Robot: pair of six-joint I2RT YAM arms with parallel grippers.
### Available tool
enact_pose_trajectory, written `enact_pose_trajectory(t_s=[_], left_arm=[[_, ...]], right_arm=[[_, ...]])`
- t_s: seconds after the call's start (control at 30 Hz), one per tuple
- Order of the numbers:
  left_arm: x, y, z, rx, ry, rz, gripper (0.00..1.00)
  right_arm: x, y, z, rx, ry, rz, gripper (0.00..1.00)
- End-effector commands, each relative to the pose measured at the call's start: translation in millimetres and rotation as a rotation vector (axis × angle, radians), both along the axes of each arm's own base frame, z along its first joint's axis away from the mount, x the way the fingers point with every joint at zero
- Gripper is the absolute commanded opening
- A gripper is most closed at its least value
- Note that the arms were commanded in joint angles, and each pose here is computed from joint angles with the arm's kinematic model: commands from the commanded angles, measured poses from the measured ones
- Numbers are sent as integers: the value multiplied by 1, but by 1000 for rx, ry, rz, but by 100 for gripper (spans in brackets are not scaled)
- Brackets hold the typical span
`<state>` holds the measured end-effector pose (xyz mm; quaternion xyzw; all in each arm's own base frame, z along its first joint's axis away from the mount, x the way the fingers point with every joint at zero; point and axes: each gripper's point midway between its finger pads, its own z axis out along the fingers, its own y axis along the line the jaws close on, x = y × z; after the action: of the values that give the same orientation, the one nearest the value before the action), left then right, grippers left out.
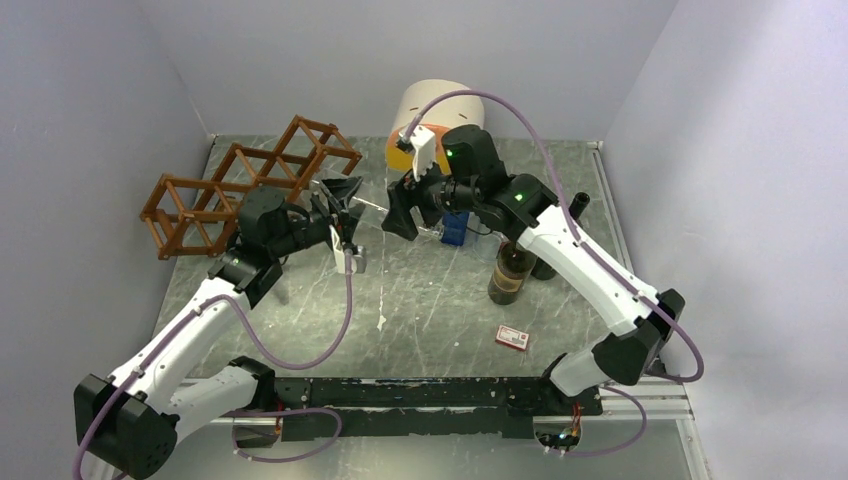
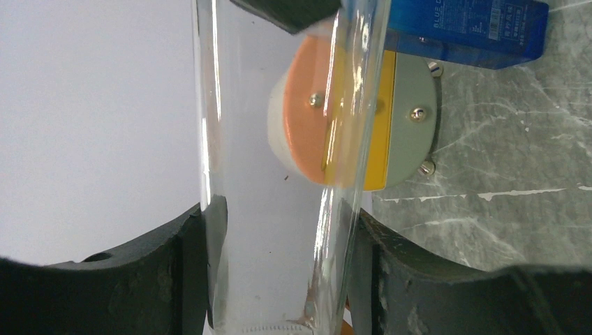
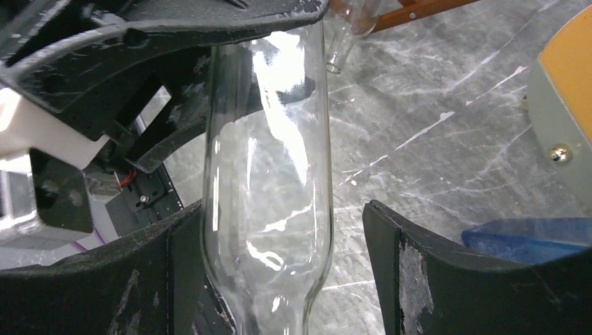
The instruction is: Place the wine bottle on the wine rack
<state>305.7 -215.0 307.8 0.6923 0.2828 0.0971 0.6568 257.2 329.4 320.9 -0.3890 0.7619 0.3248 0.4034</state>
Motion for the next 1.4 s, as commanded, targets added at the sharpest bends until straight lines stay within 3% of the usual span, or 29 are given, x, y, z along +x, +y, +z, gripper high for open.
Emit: enact_pose_trajectory(t_s=[0.0,0.07,0.13,0.2,0.27,0.33,0.4,0.43,0.47,0.67,0.83,0.93,1.07,1.23,1.37], left_arm=[[-12,-7,45,-34,-136,-61,7],[-12,-6,46,-37,-131,-58,7],[-11,-6,44,-36,-123,-51,7],[-10,-5,44,-43,-119,-43,9],[-10,-4,48,-92,-77,-30,17],[-13,-5,54,-143,-11,-35,33],[-18,-6,54,-172,41,-48,52],[-20,-7,50,-177,62,-51,69],[-21,-6,45,-174,80,-50,99],[-34,-1,33,-275,230,-28,97],[-37,10,48,-469,326,36,97],[-27,26,65,-715,469,154,97],[7,67,79,-1081,656,462,97],[30,81,75,-1066,738,667,97],[41,101,86,-1170,661,735,97]], right_arm=[[-2,10,-18,-39,42,24,79],[-3,13,-22,-49,46,26,72],[-4,14,-22,-48,41,23,59],[-4,16,-18,-34,32,15,41],[-3,16,-12,-16,19,-2,21],[1,14,-5,3,5,-30,5],[6,12,3,27,-17,-73,0],[9,10,6,38,-29,-99,0],[12,8,11,54,-44,-124,0],[32,-6,34,159,-121,-292,0],[42,-9,31,201,-135,-360,0],[49,-10,20,194,-126,-407,0],[55,-6,-1,185,-108,-426,0],[62,5,-31,157,-71,-422,0],[69,17,-49,155,-46,-411,0]])
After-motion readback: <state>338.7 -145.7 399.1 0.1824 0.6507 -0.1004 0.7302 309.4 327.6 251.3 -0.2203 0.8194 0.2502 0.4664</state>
